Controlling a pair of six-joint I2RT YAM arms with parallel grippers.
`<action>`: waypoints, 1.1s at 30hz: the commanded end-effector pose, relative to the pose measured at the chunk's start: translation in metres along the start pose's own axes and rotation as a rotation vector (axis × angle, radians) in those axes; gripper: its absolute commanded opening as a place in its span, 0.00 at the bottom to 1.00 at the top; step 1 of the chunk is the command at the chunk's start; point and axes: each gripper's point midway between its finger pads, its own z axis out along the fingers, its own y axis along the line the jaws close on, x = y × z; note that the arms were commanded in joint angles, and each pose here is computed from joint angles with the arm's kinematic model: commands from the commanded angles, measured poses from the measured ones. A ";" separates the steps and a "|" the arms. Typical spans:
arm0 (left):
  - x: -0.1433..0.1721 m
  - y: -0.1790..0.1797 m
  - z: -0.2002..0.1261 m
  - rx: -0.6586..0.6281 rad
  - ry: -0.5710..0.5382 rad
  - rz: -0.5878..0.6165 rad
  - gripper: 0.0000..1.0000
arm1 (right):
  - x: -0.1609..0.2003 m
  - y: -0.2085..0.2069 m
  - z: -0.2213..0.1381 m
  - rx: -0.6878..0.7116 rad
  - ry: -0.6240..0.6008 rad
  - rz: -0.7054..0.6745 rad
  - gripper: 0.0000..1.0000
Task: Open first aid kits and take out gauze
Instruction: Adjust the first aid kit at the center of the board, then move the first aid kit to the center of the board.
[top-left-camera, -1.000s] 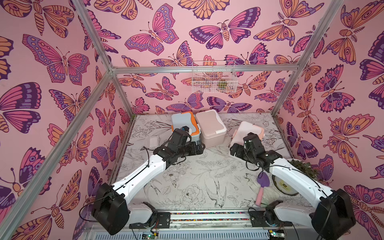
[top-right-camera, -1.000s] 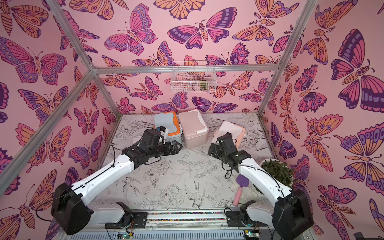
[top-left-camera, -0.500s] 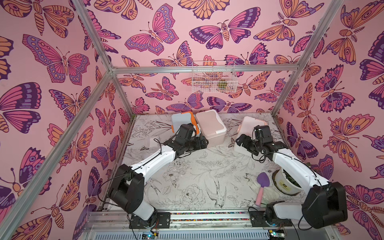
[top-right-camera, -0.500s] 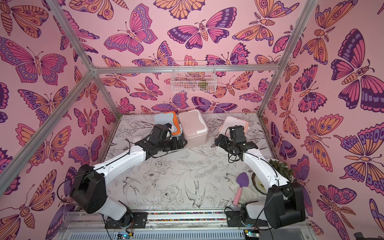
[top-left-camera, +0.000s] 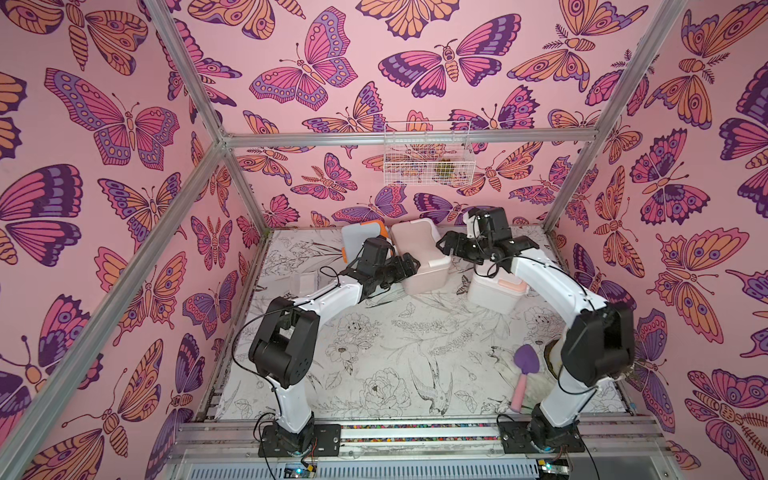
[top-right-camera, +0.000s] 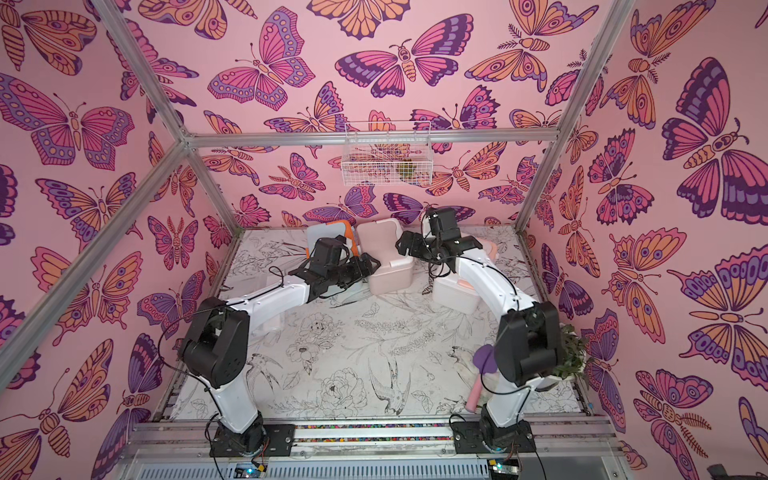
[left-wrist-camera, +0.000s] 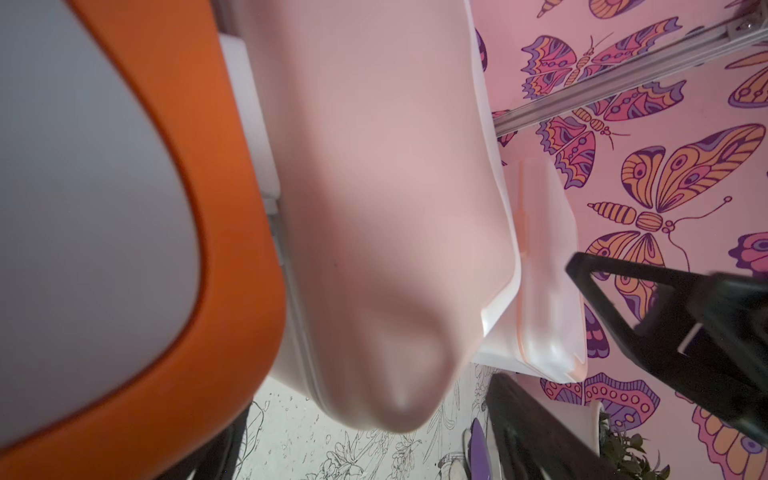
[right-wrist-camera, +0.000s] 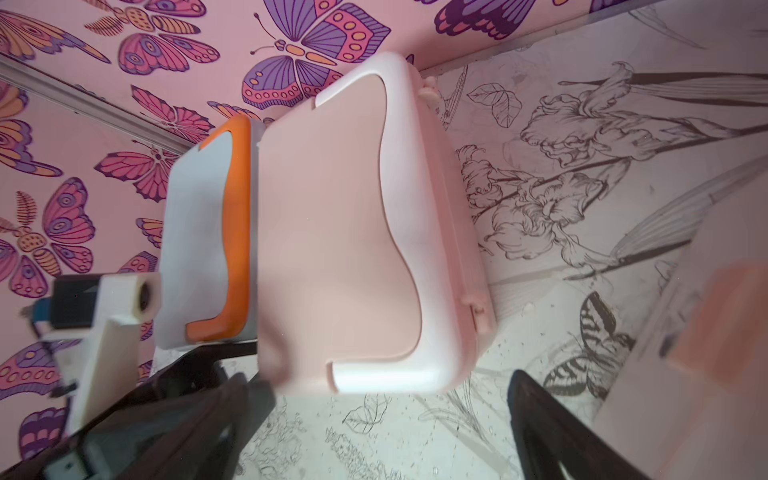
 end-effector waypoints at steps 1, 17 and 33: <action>-0.030 0.019 -0.013 -0.033 -0.112 -0.027 0.91 | 0.003 -0.003 0.016 -0.003 0.084 -0.060 0.96; -0.009 -0.013 -0.006 0.036 -0.030 0.024 0.90 | 0.002 0.001 0.067 -0.099 0.176 -0.028 0.94; 0.026 -0.056 0.023 0.129 0.094 0.093 0.88 | 0.041 0.008 0.052 -0.140 0.250 -0.038 0.91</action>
